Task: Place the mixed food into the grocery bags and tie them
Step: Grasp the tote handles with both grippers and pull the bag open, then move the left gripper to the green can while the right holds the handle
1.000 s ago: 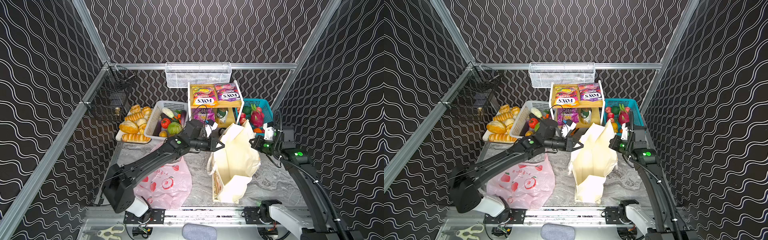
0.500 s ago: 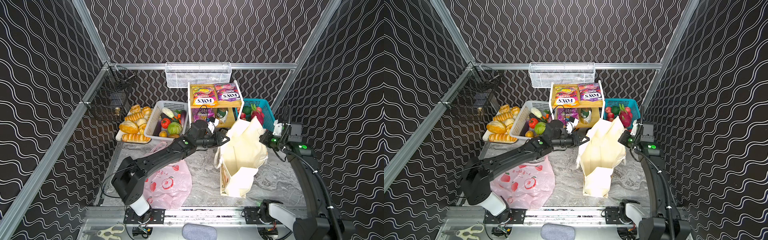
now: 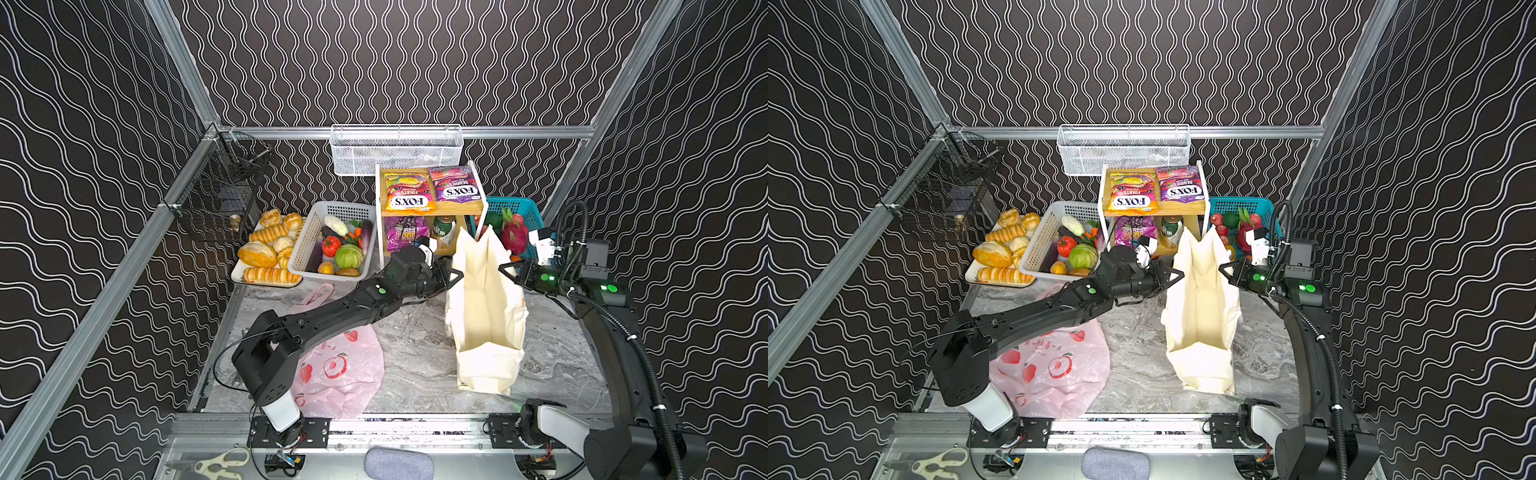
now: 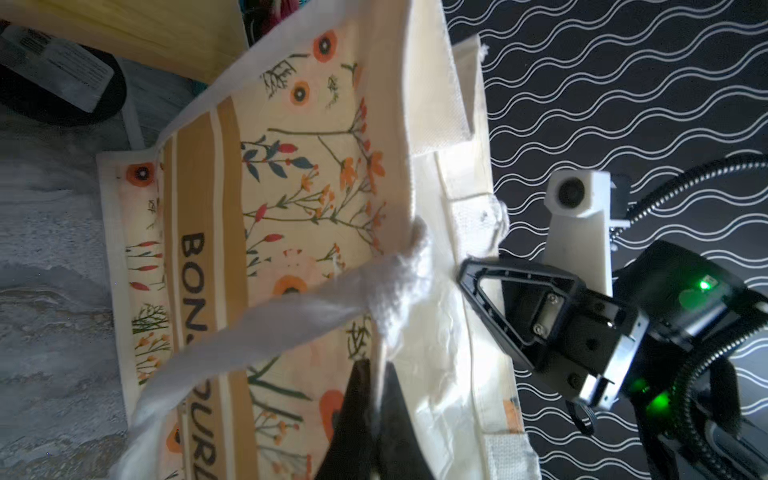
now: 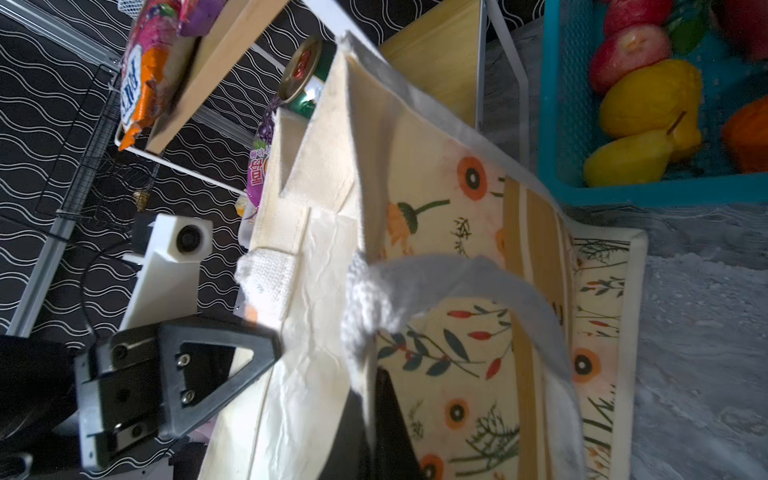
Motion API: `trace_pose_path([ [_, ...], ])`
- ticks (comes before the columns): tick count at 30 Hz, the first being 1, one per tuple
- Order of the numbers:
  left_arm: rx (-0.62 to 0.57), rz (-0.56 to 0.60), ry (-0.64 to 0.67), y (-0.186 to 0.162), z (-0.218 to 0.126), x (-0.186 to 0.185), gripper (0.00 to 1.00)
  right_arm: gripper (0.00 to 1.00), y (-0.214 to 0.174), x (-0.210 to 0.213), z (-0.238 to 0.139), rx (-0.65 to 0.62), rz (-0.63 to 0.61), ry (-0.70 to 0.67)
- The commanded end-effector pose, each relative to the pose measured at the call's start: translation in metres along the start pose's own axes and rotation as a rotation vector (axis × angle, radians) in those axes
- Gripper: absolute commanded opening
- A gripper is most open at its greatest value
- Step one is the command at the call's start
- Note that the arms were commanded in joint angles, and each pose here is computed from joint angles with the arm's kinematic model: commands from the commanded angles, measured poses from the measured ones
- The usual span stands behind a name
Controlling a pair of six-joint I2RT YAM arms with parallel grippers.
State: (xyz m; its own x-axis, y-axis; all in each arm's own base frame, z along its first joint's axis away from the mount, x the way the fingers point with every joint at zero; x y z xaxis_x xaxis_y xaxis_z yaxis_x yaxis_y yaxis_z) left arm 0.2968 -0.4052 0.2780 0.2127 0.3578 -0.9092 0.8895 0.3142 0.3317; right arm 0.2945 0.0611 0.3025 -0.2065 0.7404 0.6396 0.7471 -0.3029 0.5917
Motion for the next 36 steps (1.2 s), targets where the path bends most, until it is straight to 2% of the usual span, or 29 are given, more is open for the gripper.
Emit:
trace_pose_path([
  [1,-0.098,-0.034,-0.030,0.013,-0.004,-0.009,0.07,0.00,-0.006,0.001,-0.001,0.015,-0.009,0.005],
  [4,-0.093,0.007,-0.076,0.013,-0.005,-0.020,0.20,0.00,-0.001,-0.020,-0.005,-0.039,-0.002,-0.151],
  [5,-0.084,0.031,-0.088,0.011,-0.006,-0.024,0.27,0.01,0.002,-0.030,-0.008,-0.065,0.005,-0.225],
  [7,-0.072,0.092,-0.109,0.009,-0.011,-0.030,0.51,0.01,0.009,-0.042,-0.013,-0.098,0.015,-0.315],
  [8,-0.070,0.126,-0.113,0.009,-0.015,-0.033,0.60,0.01,0.012,-0.046,-0.015,-0.108,0.017,-0.340],
  [12,-0.088,0.344,-0.082,0.008,-0.043,-0.045,0.78,0.00,0.026,-0.052,-0.023,-0.155,0.010,-0.385],
  [15,-0.150,0.539,0.053,0.017,-0.068,-0.037,0.81,0.00,0.030,-0.052,-0.023,-0.159,0.009,-0.379],
  [18,-0.219,0.733,0.234,0.030,-0.083,-0.018,0.78,0.02,0.030,-0.049,-0.017,-0.145,0.004,-0.333],
  [21,-0.241,0.910,0.358,0.038,-0.077,0.004,0.75,0.18,0.027,-0.038,-0.015,-0.131,0.007,-0.257],
  [24,-0.254,1.065,0.349,0.039,-0.057,0.014,0.72,0.42,0.026,-0.031,-0.018,-0.153,0.014,-0.221],
  [27,-0.307,1.165,0.232,0.035,-0.037,0.011,0.72,0.52,0.025,-0.026,-0.025,-0.194,0.015,-0.224],
  [31,-0.390,1.220,0.186,0.038,-0.014,0.018,0.71,0.56,0.022,-0.022,-0.036,-0.233,0.019,-0.244],
  [36,-0.503,1.235,0.218,0.052,0.013,0.033,0.73,0.57,0.016,-0.018,-0.046,-0.270,0.019,-0.250],
])
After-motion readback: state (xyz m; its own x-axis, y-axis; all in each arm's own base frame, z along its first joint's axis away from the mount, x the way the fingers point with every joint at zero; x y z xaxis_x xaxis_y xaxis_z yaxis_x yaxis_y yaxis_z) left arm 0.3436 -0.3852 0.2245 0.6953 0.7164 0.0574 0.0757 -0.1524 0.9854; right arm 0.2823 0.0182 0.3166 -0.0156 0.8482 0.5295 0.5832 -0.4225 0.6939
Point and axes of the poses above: each gripper's point midway between its finger pads, its own z axis out along the fingers, its own x axis along the line the jaws close on, y = z × x, the point moved 3 cm from there along -z, back along the fingers
